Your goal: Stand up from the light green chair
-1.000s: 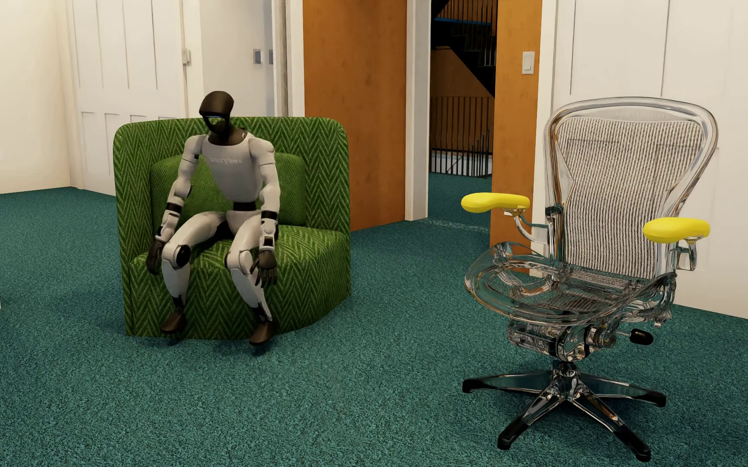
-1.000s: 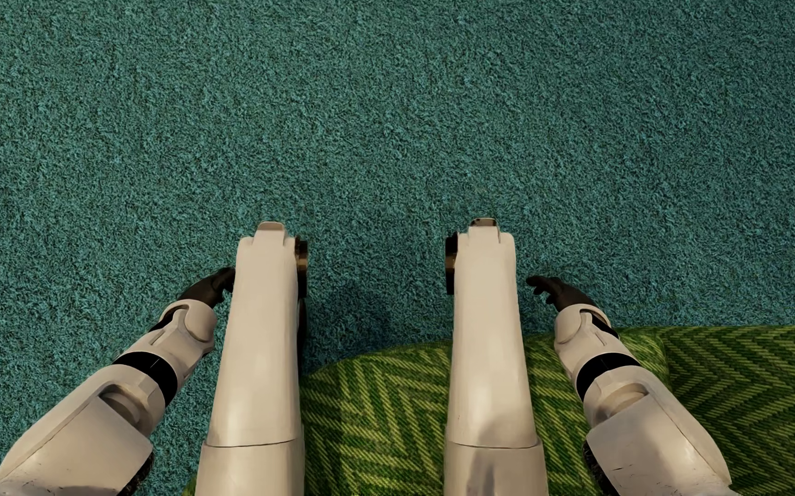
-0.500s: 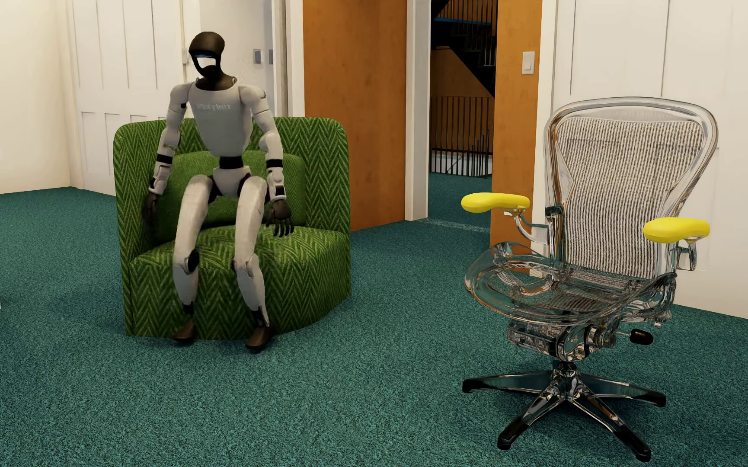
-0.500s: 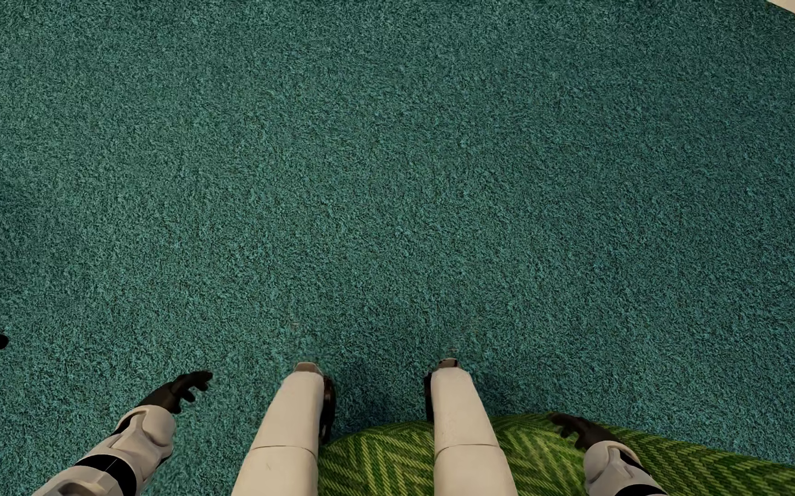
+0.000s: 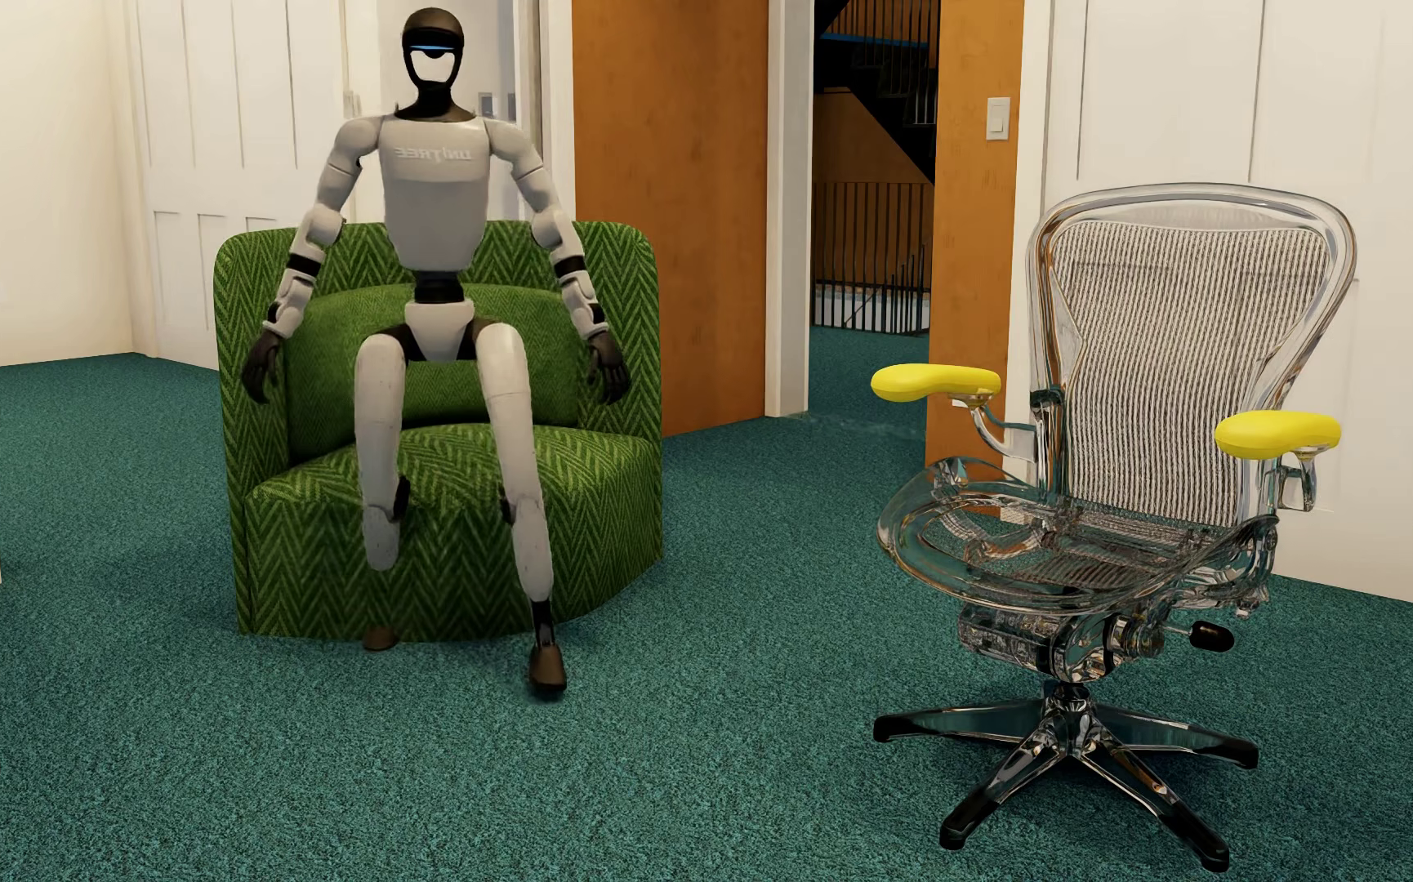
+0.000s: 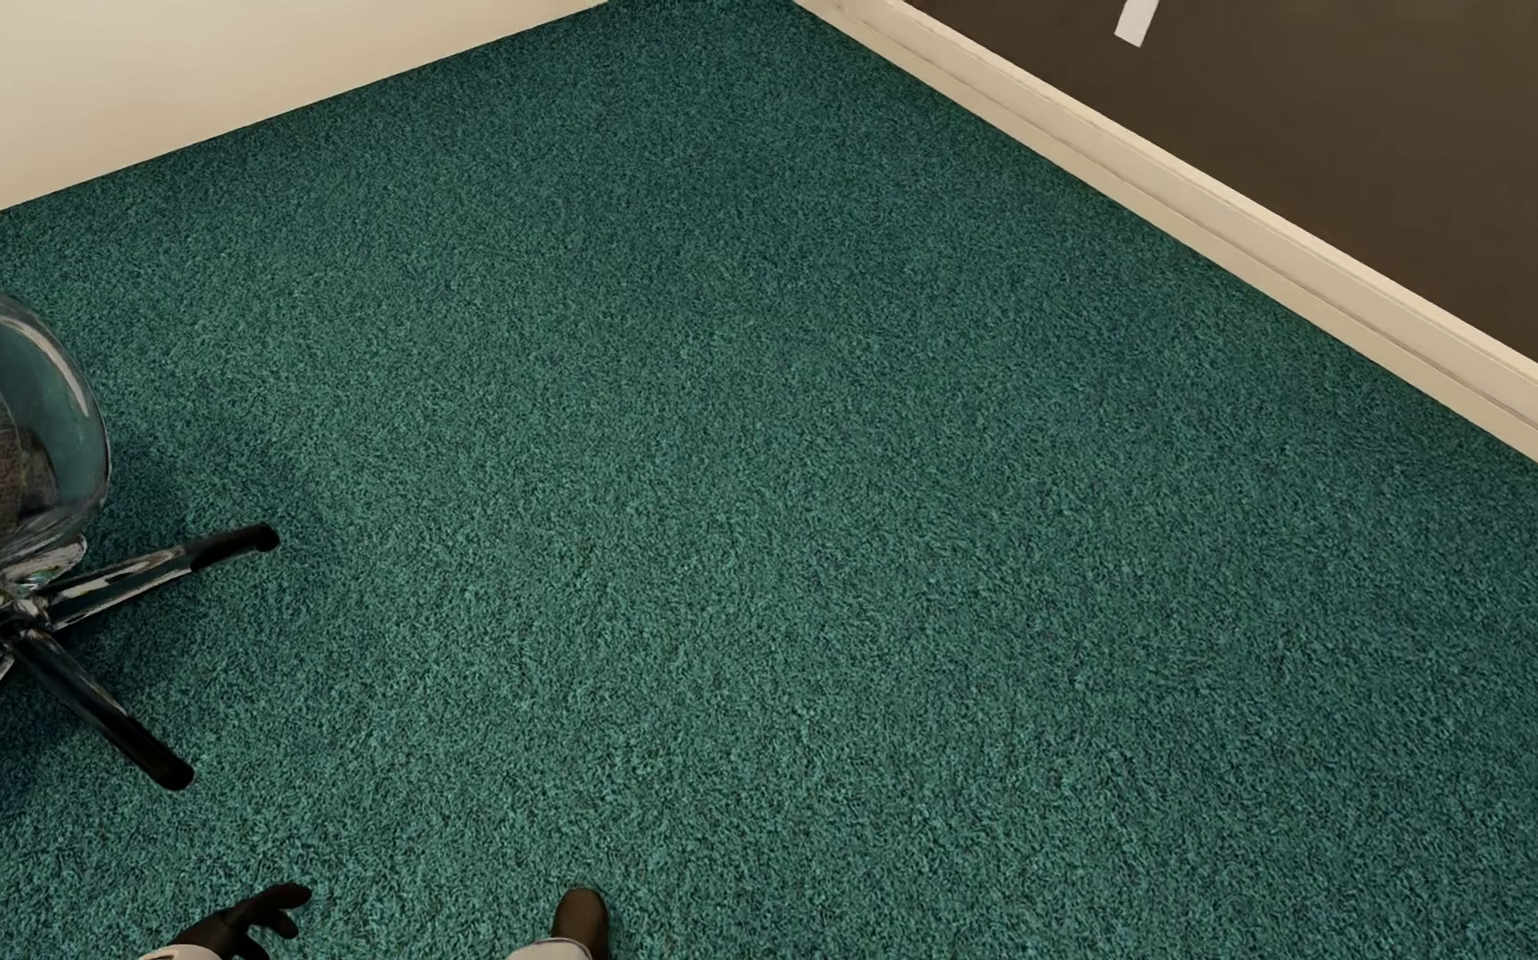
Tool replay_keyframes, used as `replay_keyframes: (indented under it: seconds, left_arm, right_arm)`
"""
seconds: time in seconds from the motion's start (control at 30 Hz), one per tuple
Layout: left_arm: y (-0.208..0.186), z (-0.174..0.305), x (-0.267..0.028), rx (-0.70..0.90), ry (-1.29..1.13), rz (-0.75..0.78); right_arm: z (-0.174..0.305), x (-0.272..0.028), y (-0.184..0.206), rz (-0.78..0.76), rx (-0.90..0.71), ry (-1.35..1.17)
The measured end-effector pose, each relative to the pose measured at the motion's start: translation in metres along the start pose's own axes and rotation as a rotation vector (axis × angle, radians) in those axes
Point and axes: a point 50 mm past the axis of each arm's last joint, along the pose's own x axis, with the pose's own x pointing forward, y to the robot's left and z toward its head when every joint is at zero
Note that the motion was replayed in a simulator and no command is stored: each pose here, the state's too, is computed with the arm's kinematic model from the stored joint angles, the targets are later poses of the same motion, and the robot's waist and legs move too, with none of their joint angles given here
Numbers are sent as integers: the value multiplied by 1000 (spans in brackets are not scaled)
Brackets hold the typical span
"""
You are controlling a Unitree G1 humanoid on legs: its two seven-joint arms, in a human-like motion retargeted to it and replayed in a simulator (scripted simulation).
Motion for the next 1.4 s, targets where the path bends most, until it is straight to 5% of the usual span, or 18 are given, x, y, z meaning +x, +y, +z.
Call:
replay_keyframes:
  seconds: [0.27,0.43,0.63,0.93,1.4]
  left_arm:
    - [4,10,0,143,-44,34]
    - [25,10,1,108,-60,98]
    - [1,6,0,64,-41,39]
    - [-26,-17,-5,-31,47,-40]
    - [4,-27,-4,-80,38,59]
  right_arm:
    - [-4,-3,14,-22,135,10]
    - [-18,-9,41,81,157,80]
    - [-68,-18,44,99,152,242]
    - [-10,-4,13,-45,120,13]
    - [-4,-5,31,119,-62,34]
